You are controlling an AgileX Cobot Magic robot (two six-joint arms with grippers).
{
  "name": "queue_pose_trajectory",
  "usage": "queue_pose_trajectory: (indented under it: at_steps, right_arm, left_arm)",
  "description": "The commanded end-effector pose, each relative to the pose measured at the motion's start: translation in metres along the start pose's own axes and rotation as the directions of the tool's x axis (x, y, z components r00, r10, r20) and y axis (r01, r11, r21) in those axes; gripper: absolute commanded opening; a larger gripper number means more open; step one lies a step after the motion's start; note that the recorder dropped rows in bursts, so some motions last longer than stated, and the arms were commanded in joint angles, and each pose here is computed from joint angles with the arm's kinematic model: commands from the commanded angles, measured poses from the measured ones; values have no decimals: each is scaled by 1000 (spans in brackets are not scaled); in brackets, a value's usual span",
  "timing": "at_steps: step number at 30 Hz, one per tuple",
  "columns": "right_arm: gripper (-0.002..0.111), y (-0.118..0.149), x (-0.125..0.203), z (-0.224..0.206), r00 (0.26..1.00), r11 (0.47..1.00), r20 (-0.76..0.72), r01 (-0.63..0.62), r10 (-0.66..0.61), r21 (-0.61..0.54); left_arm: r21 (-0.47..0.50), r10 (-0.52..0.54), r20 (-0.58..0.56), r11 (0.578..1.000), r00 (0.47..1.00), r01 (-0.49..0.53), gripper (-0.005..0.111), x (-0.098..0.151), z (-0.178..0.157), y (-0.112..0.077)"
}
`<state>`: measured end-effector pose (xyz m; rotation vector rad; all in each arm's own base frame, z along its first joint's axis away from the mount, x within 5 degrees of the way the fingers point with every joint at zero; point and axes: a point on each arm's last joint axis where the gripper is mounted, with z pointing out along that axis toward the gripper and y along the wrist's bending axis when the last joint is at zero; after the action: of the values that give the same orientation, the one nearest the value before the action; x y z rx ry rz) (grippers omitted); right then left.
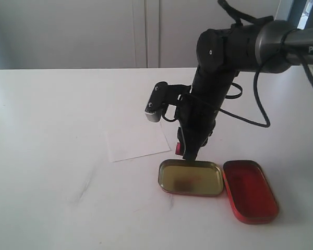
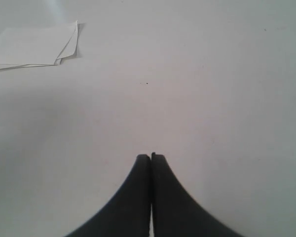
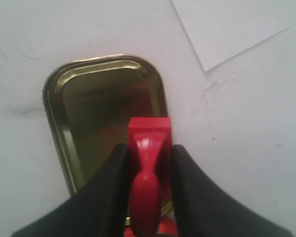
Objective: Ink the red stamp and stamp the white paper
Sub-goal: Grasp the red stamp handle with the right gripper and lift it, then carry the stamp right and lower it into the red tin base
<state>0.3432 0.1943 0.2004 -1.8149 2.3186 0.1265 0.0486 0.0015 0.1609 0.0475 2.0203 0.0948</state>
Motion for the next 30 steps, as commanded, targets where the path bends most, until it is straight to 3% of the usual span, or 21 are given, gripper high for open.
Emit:
queue_pose_trajectory:
  at_steps: [1,6,17,25,30]
  right_arm:
    - [0,4,2,-10,997,997,-13,-73,73,-13]
    - [0,5,2,-19,997,997,0,-77,77,-1]
    - [0,12,8,-26,934,935,-72,-353,350,-28]
    - [0,14,9,-26,919,921,-95,-388,383,-37]
    - [0,14,15,-27,858,868,-152,-497,491,-1]
  left_arm:
    - [3,-3,-12,1000,1000,3,0,3,1,0]
    - [3,-3,-12,1000,1000,3,0,3,1,0]
    - [3,-3,-12,1000,1000,3,0,3,1,0]
    - [3,-3,-12,1000,1000,3,0,3,1,0]
    - [3,-3,-12,1000,1000,3,0,3,1,0]
